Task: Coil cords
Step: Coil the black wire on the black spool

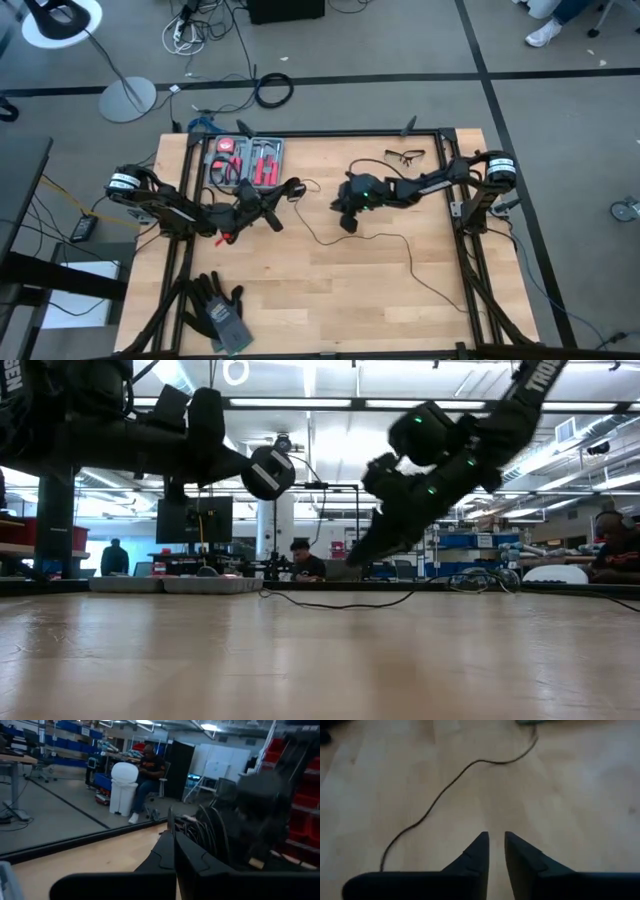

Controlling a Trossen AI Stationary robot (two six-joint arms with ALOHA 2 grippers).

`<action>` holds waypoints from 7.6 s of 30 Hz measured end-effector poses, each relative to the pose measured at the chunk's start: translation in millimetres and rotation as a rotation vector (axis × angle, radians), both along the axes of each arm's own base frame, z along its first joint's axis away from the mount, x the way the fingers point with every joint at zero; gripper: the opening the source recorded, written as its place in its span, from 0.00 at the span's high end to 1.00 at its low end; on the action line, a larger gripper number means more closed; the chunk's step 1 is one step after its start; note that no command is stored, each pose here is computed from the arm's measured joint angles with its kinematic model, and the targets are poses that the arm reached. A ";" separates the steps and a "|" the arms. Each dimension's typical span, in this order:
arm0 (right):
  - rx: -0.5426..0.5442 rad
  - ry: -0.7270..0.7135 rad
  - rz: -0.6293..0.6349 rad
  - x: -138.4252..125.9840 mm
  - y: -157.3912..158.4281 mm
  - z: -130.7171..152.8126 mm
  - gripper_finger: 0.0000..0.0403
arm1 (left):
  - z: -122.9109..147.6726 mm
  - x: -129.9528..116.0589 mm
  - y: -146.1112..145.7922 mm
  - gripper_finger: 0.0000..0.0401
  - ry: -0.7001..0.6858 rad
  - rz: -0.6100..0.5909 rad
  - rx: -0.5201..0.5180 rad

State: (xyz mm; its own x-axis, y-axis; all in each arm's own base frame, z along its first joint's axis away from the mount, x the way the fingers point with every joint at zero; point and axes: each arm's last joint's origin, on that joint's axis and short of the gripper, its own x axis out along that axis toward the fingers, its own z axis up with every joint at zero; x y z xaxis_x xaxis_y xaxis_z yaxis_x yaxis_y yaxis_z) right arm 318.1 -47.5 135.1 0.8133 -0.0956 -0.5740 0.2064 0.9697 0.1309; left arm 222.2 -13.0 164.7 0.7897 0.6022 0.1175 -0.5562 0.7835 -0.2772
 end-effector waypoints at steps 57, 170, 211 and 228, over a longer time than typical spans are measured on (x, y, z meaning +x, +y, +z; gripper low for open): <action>0.038 -0.623 0.231 41.4 0.2 41.5 0.97 | 3.2 2.4 -4.7 1.00 0.008 -0.167 0.090; -0.234 -0.495 -0.189 24.8 4.0 5.8 0.83 | 26.0 39.3 13.3 1.00 -0.033 0.015 -0.053; -0.240 -0.594 -0.162 24.4 -2.9 15.7 0.75 | 24.4 39.7 13.0 1.00 -0.008 0.003 -0.041; -0.187 -0.381 -0.268 43.1 -5.4 11.7 1.00 | 24.7 40.7 11.4 1.00 -0.040 -0.068 -0.074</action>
State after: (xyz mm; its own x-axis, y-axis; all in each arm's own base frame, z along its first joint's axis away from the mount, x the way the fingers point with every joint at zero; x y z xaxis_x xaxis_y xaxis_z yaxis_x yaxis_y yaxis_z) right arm 361.2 -52.8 146.8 0.8946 -0.4028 -0.1936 0.4228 0.9031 0.0746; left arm 262.9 -1.6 189.4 0.8249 0.5551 0.1067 -0.4895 0.7959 -0.3562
